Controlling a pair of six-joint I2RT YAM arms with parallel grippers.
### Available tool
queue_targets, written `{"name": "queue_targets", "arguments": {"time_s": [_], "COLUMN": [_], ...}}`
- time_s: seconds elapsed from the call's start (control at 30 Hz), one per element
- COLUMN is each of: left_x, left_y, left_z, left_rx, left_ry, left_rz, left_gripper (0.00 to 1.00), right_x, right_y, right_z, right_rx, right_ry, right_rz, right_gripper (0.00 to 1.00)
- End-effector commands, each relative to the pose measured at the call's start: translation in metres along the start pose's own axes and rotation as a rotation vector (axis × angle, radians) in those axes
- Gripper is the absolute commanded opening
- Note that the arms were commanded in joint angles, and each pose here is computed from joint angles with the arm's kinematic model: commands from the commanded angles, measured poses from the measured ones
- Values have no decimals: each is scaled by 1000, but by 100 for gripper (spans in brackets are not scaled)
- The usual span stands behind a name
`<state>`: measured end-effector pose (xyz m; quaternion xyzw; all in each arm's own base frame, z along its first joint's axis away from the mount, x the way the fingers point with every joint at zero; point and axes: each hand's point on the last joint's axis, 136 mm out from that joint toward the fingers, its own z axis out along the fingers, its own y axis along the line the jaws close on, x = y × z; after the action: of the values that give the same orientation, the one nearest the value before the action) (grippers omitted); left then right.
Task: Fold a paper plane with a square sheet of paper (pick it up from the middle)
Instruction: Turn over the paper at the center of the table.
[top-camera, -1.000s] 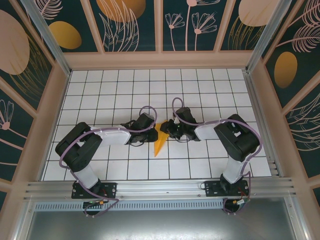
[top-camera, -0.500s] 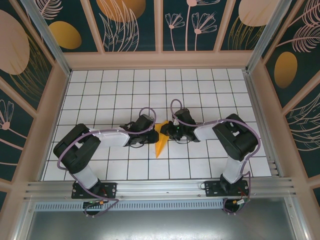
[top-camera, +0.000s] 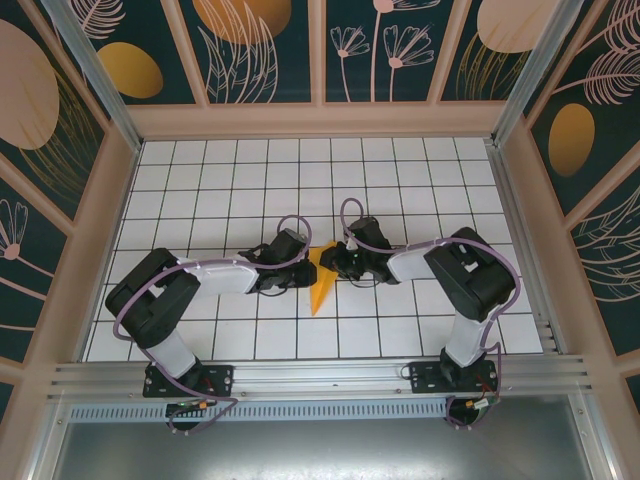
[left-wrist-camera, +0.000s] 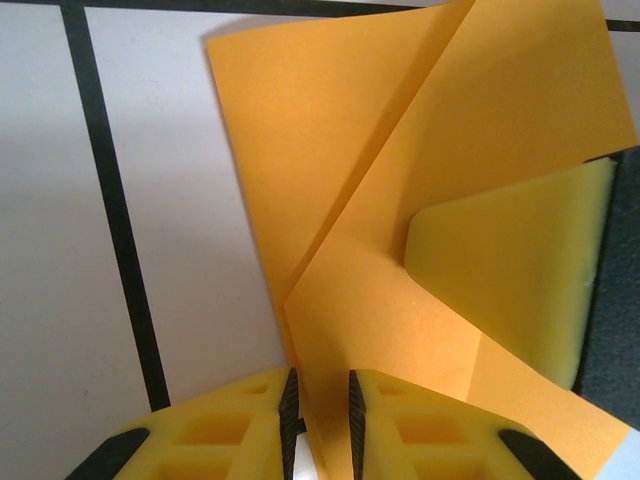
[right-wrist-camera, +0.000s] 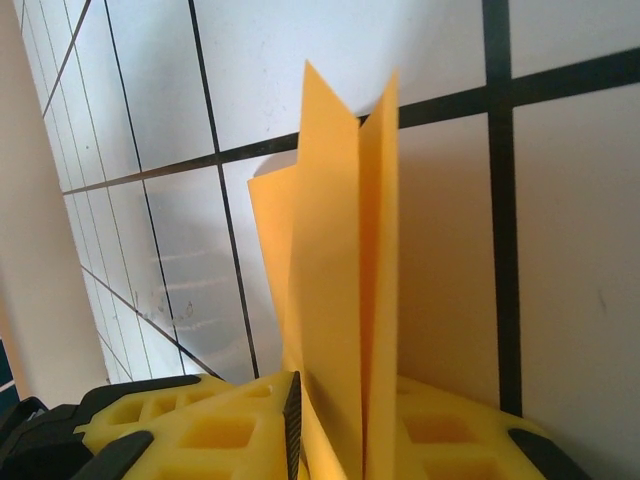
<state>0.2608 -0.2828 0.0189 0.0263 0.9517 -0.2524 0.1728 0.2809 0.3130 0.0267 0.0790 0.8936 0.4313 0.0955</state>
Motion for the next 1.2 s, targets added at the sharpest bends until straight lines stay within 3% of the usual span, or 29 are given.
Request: {"name": "queue_targets", "arguments": {"time_s": [0.0,0.87,1.07,1.17], "left_x": [3,8,5,-10], "left_y": [-3,7,5,-2], "left_z": [2,0,-5,-25], "left_rx": [15,-15,-16,6], "left_ry": [7,9,-8,-91], "left_rz": [-4,-13,-21,-30], "left_gripper": [22,26,25,26], "right_x": [5,7,6,0], "right_y": [0,4,8,15], "right_z": [6,-3,-3,-10], "right_rx": [-10,-38,-43,-18], "right_ry": [15,-12,-13,-27], "right_rz": [-30,-9,-31,-81], "right_gripper": [24,20,12,6]}}
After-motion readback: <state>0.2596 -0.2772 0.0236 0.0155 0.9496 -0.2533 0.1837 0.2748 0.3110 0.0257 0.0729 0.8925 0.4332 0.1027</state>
